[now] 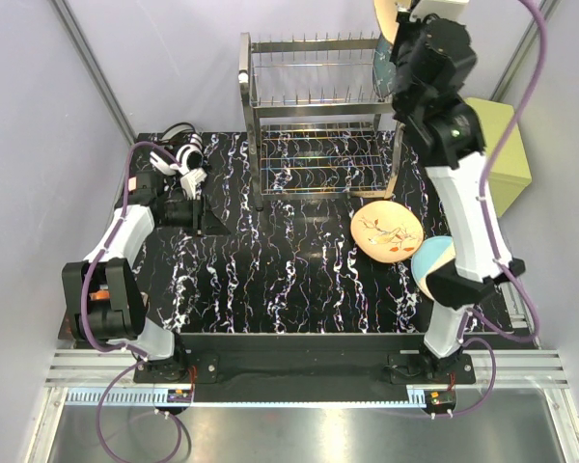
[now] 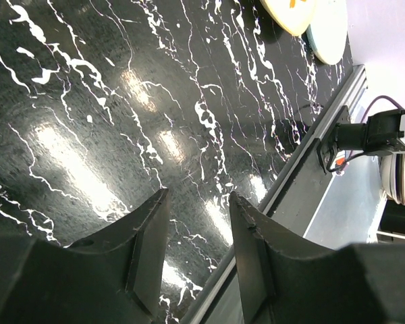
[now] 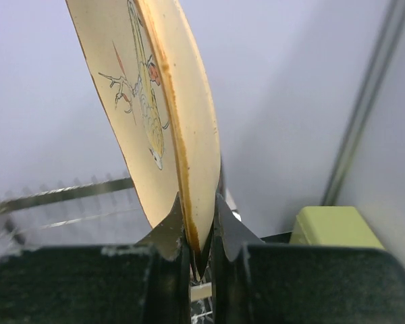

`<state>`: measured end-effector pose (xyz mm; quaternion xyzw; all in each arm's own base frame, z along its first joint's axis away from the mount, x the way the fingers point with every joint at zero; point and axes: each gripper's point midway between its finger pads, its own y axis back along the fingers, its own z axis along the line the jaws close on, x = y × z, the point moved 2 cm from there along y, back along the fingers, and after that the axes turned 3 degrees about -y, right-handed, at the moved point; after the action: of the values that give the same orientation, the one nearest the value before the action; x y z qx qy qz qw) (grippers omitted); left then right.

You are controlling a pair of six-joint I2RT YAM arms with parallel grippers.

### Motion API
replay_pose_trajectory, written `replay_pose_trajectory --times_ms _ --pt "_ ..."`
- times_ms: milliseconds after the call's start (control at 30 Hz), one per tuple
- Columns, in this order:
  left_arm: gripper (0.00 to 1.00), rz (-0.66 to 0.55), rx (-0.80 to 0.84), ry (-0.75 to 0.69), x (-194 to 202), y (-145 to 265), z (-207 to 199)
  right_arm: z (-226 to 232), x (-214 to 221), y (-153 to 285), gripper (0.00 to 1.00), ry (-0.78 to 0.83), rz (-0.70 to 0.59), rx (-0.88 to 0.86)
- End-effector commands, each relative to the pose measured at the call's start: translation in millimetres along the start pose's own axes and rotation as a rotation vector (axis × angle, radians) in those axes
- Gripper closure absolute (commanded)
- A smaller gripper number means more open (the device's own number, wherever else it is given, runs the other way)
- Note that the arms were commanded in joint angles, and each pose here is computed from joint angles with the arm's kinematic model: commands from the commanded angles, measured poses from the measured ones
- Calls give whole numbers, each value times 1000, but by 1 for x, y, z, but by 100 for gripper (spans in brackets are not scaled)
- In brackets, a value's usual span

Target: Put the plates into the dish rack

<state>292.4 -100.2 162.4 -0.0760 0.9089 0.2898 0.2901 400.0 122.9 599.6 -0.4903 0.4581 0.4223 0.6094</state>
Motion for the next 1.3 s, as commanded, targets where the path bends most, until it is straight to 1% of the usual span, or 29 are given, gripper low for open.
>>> replay_pose_trajectory --times_ms 0,233,433,567,733,1267 --pt "55 -27 -14 -32 -7 -1 5 -22 -46 -9 100 -124 -214 221" --pt "55 -35 1 28 -8 -9 12 -6 -19 -29 100 -77 -191 240" --pt "55 -56 -2 25 -20 -7 11 2 10 -40 100 -45 -137 251" --pt "55 -78 -5 13 -27 -4 8 9 28 -46 100 -23 -93 222" --pt "55 -91 3 13 -27 -4 6 9 44 -51 100 14 -52 220" --pt "55 -69 10 46 -16 -10 11 -1 86 -73 100 40 26 261"
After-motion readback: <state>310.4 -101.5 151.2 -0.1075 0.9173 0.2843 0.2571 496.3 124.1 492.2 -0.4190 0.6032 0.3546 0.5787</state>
